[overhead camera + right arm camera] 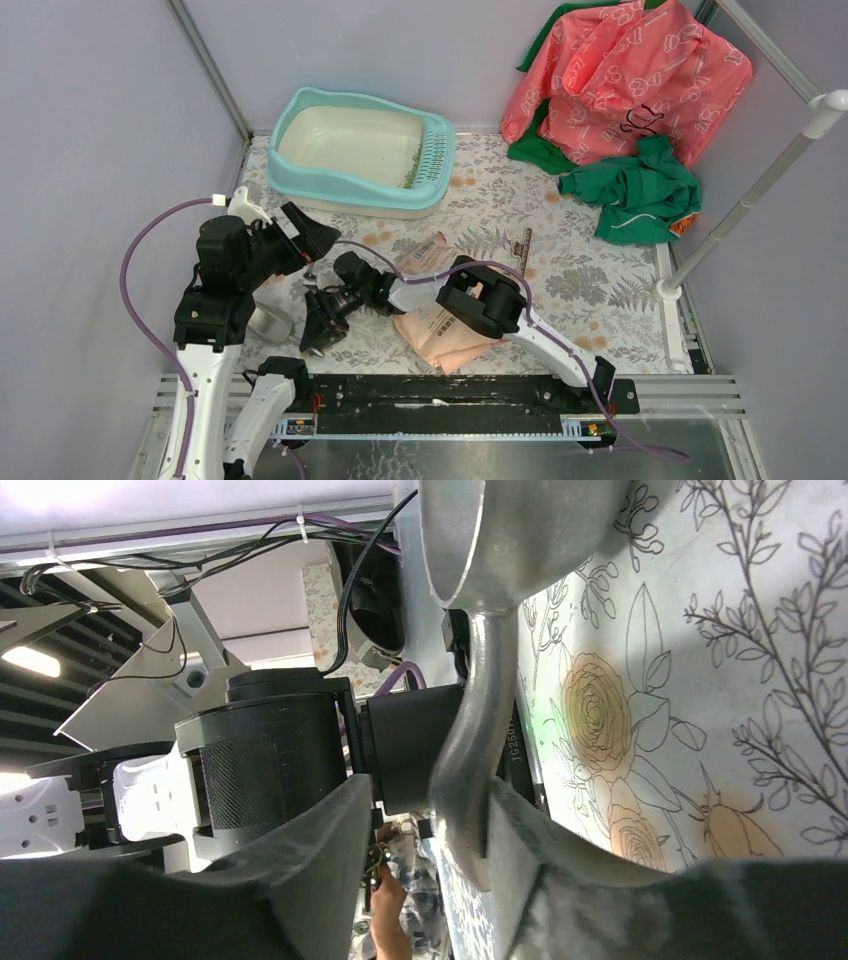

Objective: Fill the litter box with clean litter
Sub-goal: Pick up the spatula from the center of the board.

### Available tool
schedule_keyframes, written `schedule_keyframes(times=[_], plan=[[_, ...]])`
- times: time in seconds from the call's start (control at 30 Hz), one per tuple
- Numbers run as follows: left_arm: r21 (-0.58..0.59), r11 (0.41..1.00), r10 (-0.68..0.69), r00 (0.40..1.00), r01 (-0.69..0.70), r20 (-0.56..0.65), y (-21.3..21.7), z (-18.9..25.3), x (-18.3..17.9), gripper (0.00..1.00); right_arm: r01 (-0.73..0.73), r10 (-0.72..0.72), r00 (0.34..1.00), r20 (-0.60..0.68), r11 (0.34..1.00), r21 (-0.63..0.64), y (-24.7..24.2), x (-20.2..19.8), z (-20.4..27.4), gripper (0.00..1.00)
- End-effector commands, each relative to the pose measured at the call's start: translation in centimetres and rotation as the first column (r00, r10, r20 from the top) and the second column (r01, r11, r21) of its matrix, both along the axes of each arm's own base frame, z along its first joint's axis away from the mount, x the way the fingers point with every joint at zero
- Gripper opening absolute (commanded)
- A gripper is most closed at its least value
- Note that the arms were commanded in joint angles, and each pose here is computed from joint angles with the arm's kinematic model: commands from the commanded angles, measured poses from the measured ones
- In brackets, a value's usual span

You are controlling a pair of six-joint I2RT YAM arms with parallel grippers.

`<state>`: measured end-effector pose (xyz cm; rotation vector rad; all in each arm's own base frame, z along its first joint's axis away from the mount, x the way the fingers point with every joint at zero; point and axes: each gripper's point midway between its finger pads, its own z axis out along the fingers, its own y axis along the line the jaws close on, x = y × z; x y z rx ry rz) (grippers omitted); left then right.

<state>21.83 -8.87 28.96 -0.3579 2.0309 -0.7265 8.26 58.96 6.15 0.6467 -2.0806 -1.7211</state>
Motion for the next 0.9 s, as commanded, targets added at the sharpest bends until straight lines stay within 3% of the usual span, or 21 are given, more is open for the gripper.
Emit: schedule_keyframes(times=[0.0, 0.13, 0.27, 0.53, 0.87], plan=[[-0.027, 0.999, -0.022, 0.998, 0.023, 0.061, -0.5, 1.2, 0.6, 0.99, -0.033, 0.033, 0.999, -0.004, 0.999, 0.027, 0.1, -1.0, 0.1, 0.44], [-0.026, 0.999, -0.021, 0.998, 0.023, 0.060, -0.5, 1.2, 0.6, 0.99, -0.028, 0.028, 1.000, -0.008, 0.999, 0.035, 0.2, -0.9, 0.3, 0.25], [-0.023, 1.000, -0.019, 0.998, 0.021, 0.064, -0.4, 1.4, 0.6, 0.99, -0.016, 0.015, 1.000, 0.026, 0.998, 0.064, 0.4, -0.5, 2.1, 0.17], [-0.029, 0.999, -0.027, 0.994, 0.030, 0.108, -0.6, 3.8, 0.0, 0.99, 0.063, -0.080, 0.990, 0.115, 0.988, 0.143, -1.0, 2.6, 8.6, 0.11], [-0.042, 0.998, -0.038, 0.986, 0.045, 0.163, -0.8, 6.9, 0.0, 0.99, 0.130, -0.178, 0.958, 0.224, 0.969, 0.211, -7.2, 5.4, 15.7, 0.06]])
